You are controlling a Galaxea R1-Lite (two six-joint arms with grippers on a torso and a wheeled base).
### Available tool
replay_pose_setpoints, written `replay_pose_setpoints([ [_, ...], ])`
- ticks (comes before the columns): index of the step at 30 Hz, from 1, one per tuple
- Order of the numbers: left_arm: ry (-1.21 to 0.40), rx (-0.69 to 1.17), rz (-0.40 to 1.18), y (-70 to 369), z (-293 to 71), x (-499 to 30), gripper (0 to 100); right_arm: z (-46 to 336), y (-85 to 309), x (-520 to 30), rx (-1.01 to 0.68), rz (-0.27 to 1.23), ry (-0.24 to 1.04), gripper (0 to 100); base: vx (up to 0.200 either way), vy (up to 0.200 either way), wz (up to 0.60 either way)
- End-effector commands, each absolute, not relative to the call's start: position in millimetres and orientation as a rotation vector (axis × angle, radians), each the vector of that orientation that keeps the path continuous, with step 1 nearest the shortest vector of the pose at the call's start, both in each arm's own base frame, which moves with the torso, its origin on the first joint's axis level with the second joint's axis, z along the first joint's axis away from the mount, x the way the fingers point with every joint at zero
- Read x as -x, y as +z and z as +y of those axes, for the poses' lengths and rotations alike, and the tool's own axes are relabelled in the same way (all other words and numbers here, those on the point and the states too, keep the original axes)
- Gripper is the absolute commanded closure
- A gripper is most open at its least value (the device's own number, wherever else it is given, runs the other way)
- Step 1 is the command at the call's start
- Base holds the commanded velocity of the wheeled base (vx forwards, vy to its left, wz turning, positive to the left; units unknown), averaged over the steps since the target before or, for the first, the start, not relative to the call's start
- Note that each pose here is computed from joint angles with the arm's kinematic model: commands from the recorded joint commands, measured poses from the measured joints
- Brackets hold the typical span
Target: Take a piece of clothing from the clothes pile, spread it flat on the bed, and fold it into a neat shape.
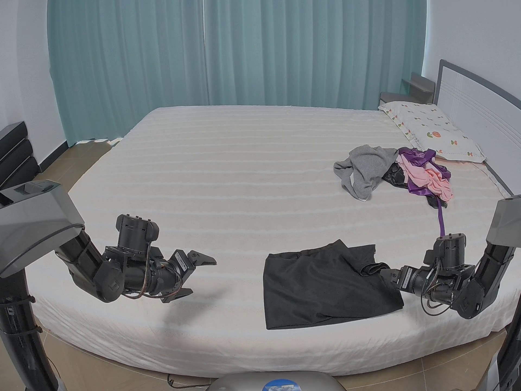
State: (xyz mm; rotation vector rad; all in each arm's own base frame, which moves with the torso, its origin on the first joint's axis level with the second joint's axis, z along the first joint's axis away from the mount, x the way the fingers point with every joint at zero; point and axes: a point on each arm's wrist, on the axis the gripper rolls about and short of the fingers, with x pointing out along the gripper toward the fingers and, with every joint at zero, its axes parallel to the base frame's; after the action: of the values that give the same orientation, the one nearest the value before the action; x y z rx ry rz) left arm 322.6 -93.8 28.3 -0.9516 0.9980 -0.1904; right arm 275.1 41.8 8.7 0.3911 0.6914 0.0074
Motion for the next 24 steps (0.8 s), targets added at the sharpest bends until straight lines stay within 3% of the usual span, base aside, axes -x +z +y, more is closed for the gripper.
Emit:
replay_pose_setpoints([
  [1,-0.175,0.950,0.986,28,-94,-324,0,59,15,-278,-0.446,0.669,0.057,0,0.000,0.000,0.00],
  [5,-0.147,0.939,0.975,25,-95,-326,0,83,16,-280,-0.530,0.683,0.104,0,0.000,0.000,0.00],
  [14,-0.150,0.932,0.985,24,-97,-324,0,99,-17,-297,-0.557,0.758,0.122,0,0.200,0.000,0.00],
  [24,-0.150,0.929,0.989,23,-98,-323,0,97,-22,-315,-0.583,0.726,0.099,0,0.000,0.000,0.00],
])
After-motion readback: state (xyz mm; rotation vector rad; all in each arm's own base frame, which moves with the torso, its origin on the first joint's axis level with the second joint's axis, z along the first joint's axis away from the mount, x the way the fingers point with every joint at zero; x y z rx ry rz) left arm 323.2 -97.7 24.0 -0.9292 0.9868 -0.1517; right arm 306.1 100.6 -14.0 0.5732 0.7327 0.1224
